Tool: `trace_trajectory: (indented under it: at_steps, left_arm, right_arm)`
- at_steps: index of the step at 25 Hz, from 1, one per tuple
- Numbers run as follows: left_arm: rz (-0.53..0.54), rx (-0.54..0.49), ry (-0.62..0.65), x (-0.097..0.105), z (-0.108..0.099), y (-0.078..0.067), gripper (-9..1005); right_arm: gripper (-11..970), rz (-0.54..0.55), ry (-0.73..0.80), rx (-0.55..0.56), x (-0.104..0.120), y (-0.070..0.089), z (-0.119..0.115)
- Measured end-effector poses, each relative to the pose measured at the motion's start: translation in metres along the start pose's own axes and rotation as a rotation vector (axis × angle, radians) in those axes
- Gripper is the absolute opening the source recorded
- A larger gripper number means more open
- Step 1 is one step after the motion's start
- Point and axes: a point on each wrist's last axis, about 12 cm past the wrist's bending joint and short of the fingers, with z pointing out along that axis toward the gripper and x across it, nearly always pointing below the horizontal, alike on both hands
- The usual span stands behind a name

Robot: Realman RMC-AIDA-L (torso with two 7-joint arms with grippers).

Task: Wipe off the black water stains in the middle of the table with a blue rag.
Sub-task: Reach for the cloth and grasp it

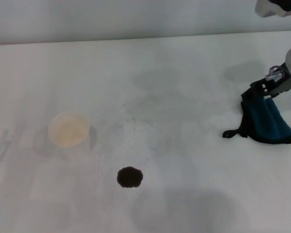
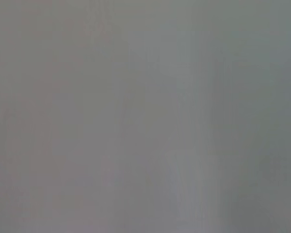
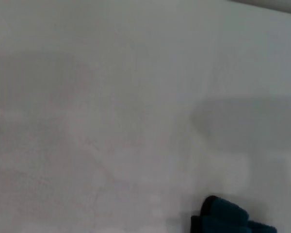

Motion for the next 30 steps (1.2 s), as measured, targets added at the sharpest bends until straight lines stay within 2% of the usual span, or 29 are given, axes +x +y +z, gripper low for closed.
trace_trajectory:
  at_steps: [7, 13, 21, 26, 30]
  left_arm:
    - [0.009, -0.009, 0.002, 0.0, -0.005, 0.003, 891]
    - [0.009, -0.014, 0.001, 0.0, -0.005, 0.004, 891]
    - [0.009, -0.016, 0.003, 0.0, -0.005, 0.004, 892]
    - [0.009, -0.016, 0.003, 0.0, -0.005, 0.004, 892]
    - [0.009, -0.016, 0.005, 0.001, -0.005, 0.004, 892]
  right_arm:
    - [704, -0.018, 0.039, 0.034, -0.003, 0.001, 0.024]
    - [706, -0.033, 0.086, 0.067, -0.001, 0.001, 0.036]
    - [708, -0.042, 0.101, 0.066, 0.001, 0.004, 0.04]
    - [585, -0.047, 0.113, 0.066, 0.002, 0.005, 0.04]
    - [390, -0.052, 0.12, 0.071, 0.003, 0.006, 0.041]
